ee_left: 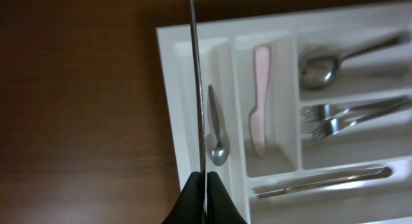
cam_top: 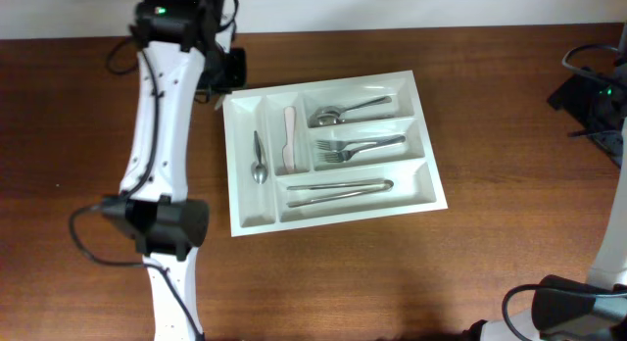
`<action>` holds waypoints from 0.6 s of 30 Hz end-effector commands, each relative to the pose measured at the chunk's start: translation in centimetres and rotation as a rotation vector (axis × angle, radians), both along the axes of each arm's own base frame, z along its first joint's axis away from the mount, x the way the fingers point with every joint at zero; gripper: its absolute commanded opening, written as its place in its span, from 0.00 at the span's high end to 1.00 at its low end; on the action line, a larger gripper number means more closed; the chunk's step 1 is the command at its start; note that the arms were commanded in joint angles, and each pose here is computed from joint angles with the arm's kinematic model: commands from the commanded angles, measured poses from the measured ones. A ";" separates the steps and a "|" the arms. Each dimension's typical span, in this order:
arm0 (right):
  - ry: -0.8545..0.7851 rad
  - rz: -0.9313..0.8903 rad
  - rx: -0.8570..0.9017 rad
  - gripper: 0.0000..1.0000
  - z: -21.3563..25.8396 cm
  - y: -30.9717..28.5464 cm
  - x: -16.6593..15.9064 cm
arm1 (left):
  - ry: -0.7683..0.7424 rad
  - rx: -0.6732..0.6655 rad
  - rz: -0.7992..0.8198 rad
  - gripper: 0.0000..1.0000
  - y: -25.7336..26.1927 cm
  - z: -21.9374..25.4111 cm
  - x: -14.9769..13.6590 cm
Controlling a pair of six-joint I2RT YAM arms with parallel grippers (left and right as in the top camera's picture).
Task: Pack container
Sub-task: 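Carry the spoon with the left gripper into the tray's leftmost compartment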
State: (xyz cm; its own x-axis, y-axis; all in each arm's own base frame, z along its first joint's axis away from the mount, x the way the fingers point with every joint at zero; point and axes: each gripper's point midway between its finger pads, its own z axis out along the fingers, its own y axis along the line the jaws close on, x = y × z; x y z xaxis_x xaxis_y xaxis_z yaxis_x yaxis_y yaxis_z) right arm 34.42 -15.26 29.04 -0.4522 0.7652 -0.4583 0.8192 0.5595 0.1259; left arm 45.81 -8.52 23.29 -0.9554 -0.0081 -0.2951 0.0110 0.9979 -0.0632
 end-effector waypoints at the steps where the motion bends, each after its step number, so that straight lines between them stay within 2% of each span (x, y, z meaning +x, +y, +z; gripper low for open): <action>1: -0.001 -0.001 -0.004 0.01 0.1 -0.1 0.0 | -0.001 -0.014 0.155 0.98 0.7 0.3 -0.1; 11: -0.001 -0.001 -0.004 0.01 0.1 -0.1 0.0 | 0.029 -0.082 0.270 0.98 -2.3 0.1 -1.0; 18: -0.001 -0.001 -0.004 0.01 0.1 -0.1 0.0 | 0.105 0.103 0.348 0.98 -2.4 -3.9 -2.5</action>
State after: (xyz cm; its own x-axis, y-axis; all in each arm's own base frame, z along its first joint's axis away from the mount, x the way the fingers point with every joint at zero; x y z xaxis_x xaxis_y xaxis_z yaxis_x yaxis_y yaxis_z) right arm 34.42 -15.26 29.05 -0.4517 0.7653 -0.4585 0.8193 0.5593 0.1263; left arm 43.92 -11.75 21.59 -0.9377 -0.2627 -0.2272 -0.2559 0.9649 -0.0595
